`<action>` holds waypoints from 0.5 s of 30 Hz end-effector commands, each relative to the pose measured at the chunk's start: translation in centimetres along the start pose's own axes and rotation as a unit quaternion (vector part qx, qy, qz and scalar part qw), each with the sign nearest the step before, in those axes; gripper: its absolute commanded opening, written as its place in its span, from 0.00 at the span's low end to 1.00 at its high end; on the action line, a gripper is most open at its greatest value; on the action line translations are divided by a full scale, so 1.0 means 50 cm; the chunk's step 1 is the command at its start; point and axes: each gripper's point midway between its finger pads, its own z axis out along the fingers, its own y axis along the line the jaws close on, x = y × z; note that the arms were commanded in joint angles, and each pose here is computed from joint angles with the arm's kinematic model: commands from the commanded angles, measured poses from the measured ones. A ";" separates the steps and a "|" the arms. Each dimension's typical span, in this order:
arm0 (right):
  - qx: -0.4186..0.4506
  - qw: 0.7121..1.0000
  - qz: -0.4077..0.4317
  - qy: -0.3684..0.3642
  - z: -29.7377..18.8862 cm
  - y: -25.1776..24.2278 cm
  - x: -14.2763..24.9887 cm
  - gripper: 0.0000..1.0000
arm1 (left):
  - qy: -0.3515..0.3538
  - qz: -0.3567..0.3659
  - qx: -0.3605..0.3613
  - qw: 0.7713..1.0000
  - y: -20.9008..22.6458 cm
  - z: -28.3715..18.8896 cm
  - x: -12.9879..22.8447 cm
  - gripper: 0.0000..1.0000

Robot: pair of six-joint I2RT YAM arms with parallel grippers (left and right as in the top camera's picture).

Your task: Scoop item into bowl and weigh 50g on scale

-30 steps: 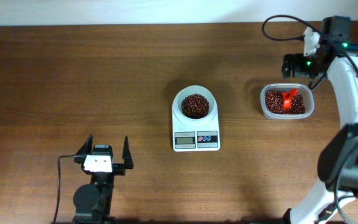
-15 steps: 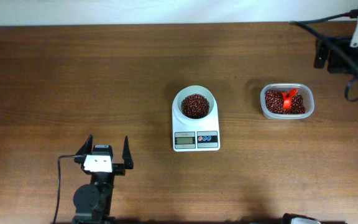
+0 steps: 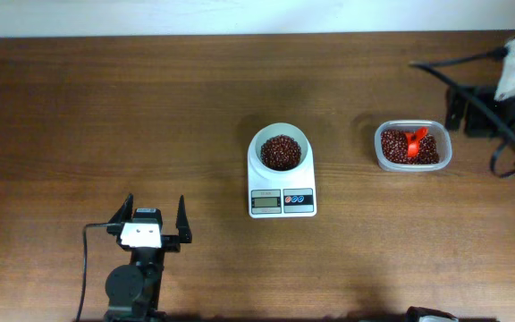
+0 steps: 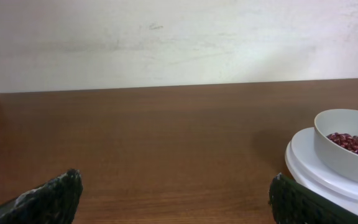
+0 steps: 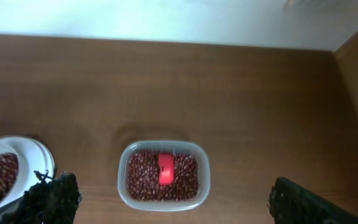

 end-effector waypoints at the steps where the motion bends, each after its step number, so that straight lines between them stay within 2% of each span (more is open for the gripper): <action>1: -0.006 0.999 0.004 0.050 0.053 0.011 0.087 0.99 | -0.001 0.008 0.005 1.000 -0.002 -0.001 0.001 0.99; 9: -0.041 0.989 0.013 0.141 0.157 0.052 0.303 0.99 | -0.001 0.008 0.005 1.000 -0.002 -0.001 0.001 0.99; 15: -0.076 0.986 0.019 0.144 0.202 0.089 0.413 0.99 | -0.001 0.008 0.005 1.000 -0.002 -0.001 0.001 0.99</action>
